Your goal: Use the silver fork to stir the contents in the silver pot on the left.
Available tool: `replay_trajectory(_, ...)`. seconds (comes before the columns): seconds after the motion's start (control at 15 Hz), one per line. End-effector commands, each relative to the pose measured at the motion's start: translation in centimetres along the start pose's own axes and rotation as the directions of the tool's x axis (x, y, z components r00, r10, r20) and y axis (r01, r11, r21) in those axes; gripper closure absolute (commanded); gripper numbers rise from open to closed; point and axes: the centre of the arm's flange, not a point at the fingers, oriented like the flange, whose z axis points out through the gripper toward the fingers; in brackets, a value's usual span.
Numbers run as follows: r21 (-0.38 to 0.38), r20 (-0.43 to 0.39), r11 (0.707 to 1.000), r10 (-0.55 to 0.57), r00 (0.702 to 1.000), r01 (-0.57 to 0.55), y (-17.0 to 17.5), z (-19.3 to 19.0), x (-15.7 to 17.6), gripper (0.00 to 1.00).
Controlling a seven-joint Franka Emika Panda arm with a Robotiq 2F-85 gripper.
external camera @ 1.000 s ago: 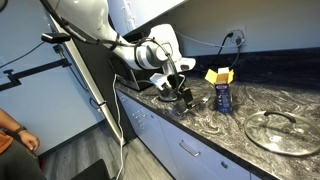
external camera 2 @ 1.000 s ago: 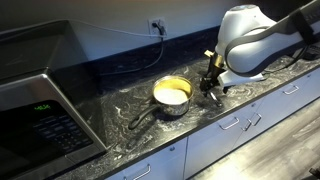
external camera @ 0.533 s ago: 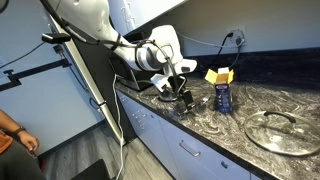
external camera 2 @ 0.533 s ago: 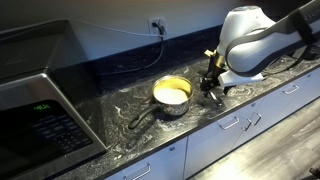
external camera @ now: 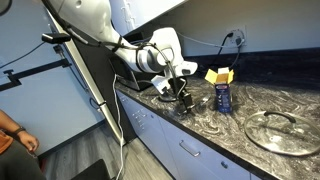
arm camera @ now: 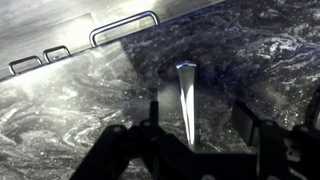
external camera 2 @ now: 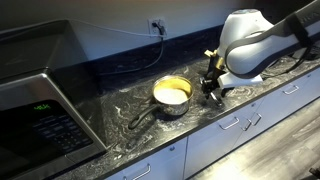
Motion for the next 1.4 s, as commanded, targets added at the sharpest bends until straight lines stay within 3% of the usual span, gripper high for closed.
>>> replay_trajectory(0.0, 0.011, -0.013, 1.000, -0.006, 1.000, 0.006, 0.5, 0.6, 0.0, 0.42)
replay_trajectory(0.07, 0.009, -0.015, 1.000, -0.006, 1.000, 0.006, 0.5, 0.8, 0.0, 0.60)
replay_trajectory(0.27, 0.007, -0.022, 1.000, -0.002, 1.000, 0.002, 0.7, 0.9, 0.1, 0.74)
replay_trajectory(0.47, 0.007, -0.028, 1.000, 0.003, 1.000, -0.003, 1.1, 0.4, 0.1, 0.99)
replay_trajectory(0.67, 0.000, -0.043, 1.000, 0.007, 0.999, -0.007, 1.0, -1.0, -0.7, 0.96)
replay_trajectory(1.07, -0.050, -0.050, 0.999, -0.022, 0.999, 0.019, 2.3, -8.6, -4.6, 0.96)
replay_trajectory(1.33, -0.051, 0.102, 0.998, -0.043, 0.994, 0.048, 3.1, -13.0, -7.4, 0.96)
